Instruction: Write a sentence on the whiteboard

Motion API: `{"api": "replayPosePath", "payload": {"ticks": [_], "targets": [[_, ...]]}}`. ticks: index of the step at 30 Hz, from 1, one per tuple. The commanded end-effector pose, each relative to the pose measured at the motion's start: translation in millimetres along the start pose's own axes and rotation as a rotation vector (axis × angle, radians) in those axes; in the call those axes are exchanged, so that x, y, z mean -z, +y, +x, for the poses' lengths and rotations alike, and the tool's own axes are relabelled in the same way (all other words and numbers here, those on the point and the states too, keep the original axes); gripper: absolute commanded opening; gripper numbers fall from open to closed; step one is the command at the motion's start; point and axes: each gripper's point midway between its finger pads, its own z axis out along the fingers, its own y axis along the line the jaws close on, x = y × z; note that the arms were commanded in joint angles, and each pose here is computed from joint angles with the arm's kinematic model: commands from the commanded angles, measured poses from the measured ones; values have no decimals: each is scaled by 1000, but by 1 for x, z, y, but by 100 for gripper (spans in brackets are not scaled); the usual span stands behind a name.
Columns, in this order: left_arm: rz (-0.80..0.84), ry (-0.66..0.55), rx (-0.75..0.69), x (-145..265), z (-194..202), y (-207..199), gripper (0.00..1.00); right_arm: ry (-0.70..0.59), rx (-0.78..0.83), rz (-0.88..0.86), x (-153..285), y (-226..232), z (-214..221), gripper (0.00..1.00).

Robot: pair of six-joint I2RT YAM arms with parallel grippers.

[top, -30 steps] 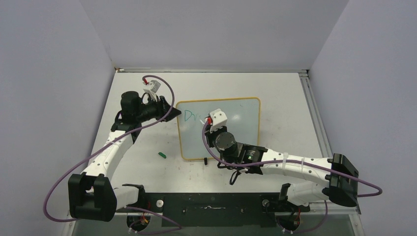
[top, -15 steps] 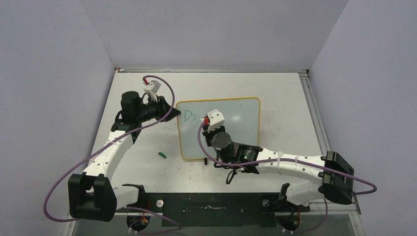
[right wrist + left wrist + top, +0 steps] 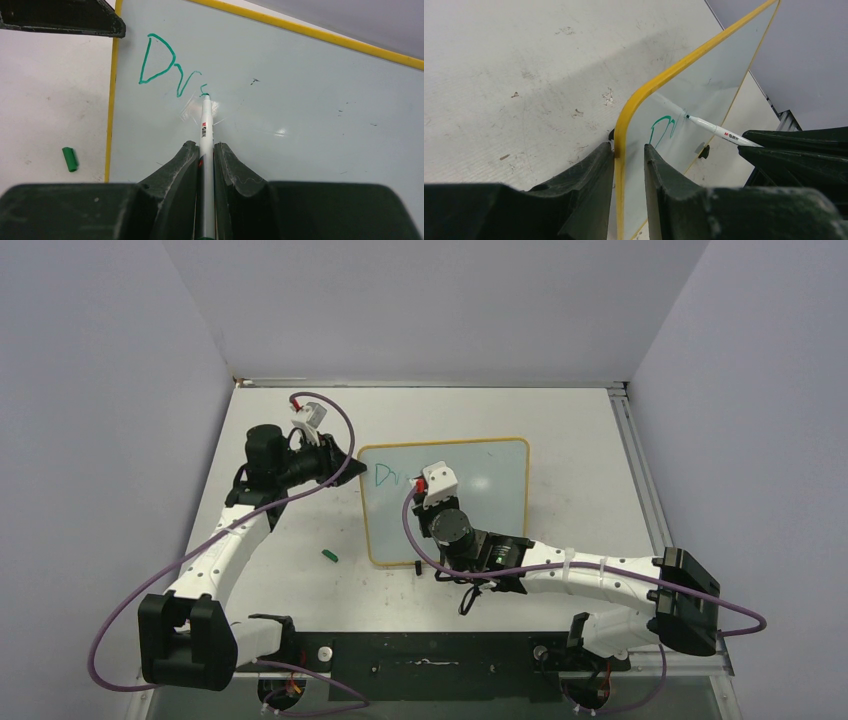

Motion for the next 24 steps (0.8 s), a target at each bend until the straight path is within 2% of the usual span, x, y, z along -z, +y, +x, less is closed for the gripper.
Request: {"api": "replayPosePath", "payload": {"ticks": [1, 24], "targets": [[22, -53, -70, 2, -25, -11, 26, -15, -22, 58, -1, -9, -11, 5], [36, -49, -73, 2, -24, -14, 25, -74, -8, 65, -10, -5, -30, 5]]}}
